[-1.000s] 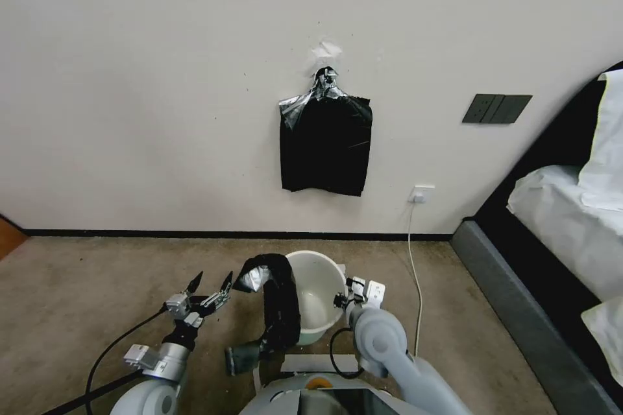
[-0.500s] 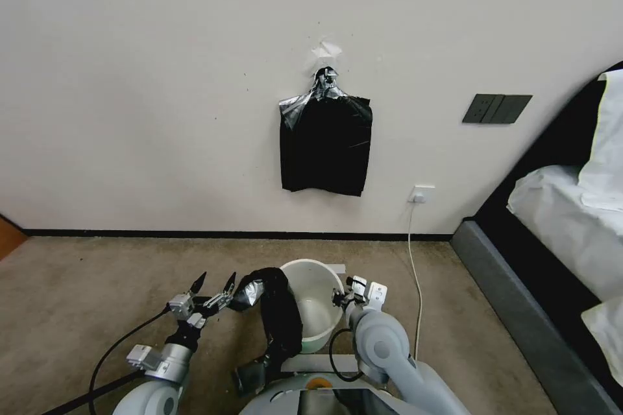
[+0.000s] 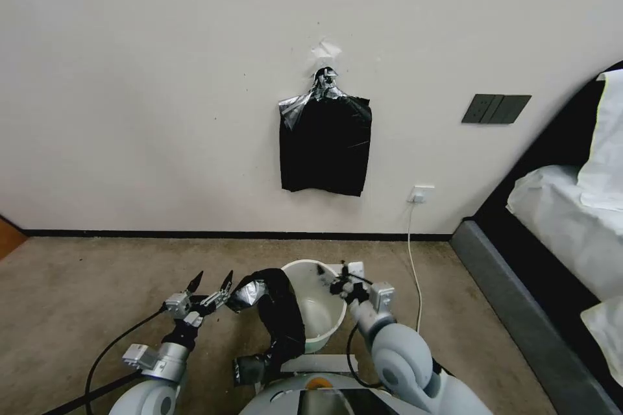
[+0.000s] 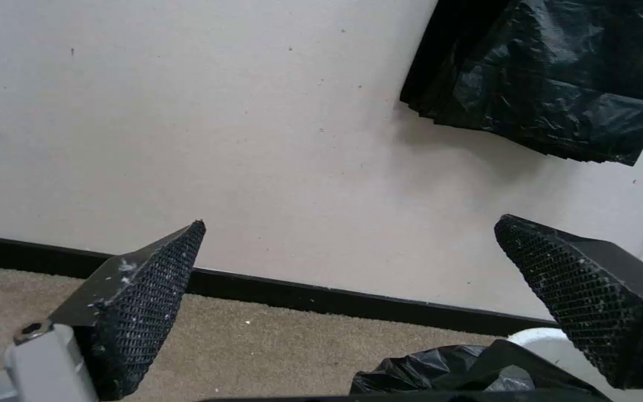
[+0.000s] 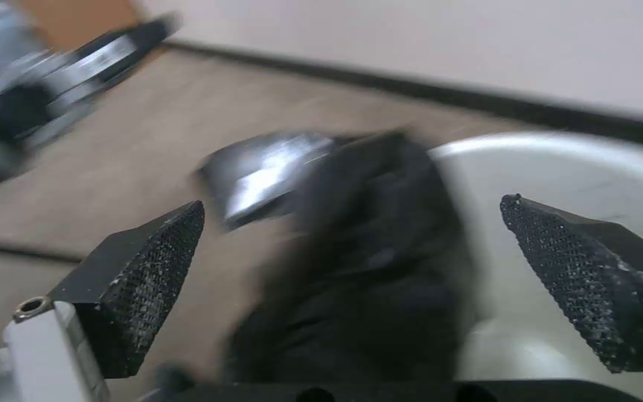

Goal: Place a trash bag onto the trash bin.

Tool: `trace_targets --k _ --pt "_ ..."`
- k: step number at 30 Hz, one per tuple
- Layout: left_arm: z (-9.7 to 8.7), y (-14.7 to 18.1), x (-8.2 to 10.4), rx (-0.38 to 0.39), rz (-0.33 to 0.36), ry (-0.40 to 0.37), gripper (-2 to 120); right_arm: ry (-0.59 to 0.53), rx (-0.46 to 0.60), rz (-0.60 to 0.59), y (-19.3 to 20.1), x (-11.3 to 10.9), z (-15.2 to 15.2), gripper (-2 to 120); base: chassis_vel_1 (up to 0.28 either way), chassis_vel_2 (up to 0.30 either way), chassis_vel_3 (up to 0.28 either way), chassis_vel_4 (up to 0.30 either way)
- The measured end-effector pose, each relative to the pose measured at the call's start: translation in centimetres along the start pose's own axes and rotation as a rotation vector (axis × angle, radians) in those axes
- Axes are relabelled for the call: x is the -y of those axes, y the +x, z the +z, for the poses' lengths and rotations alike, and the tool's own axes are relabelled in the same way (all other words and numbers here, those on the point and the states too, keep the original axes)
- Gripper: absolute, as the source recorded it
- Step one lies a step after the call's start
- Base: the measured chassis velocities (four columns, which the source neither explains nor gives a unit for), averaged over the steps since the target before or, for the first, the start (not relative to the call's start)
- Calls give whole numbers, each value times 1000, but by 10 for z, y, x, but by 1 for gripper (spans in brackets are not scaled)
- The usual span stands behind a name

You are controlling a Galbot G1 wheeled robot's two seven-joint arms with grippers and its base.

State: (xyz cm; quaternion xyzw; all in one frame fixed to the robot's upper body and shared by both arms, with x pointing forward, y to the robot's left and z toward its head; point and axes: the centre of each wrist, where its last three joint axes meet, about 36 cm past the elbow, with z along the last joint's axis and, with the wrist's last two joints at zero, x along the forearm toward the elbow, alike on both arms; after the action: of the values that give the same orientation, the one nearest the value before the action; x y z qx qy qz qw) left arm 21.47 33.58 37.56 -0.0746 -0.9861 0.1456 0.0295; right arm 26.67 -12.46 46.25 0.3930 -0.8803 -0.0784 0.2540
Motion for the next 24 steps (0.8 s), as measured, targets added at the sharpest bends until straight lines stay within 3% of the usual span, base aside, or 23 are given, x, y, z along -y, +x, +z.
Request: trace_targets --k 5,12,17,23,24 --pt "3 2 5 -4 -1 13 100 -58 -53 -62 -30 -4 -10 100 0 0 0 0" --pt "6 6 10 -7 -8 24 100 -126 -118 -35 -58 -2 -6 100 0 0 0 0" --pt "6 9 10 -9 -13 26 100 -128 -146 -22 -65 -4 5 79 0 0 0 0" --pt "8 10 13 -12 -11 31 100 -126 -143 -12 -69 -4 9 65 0 0 0 0" --pt "10 11 16 -20 -6 31 100 -123 -138 -4 -71 -3 9 56 0 0 0 0"
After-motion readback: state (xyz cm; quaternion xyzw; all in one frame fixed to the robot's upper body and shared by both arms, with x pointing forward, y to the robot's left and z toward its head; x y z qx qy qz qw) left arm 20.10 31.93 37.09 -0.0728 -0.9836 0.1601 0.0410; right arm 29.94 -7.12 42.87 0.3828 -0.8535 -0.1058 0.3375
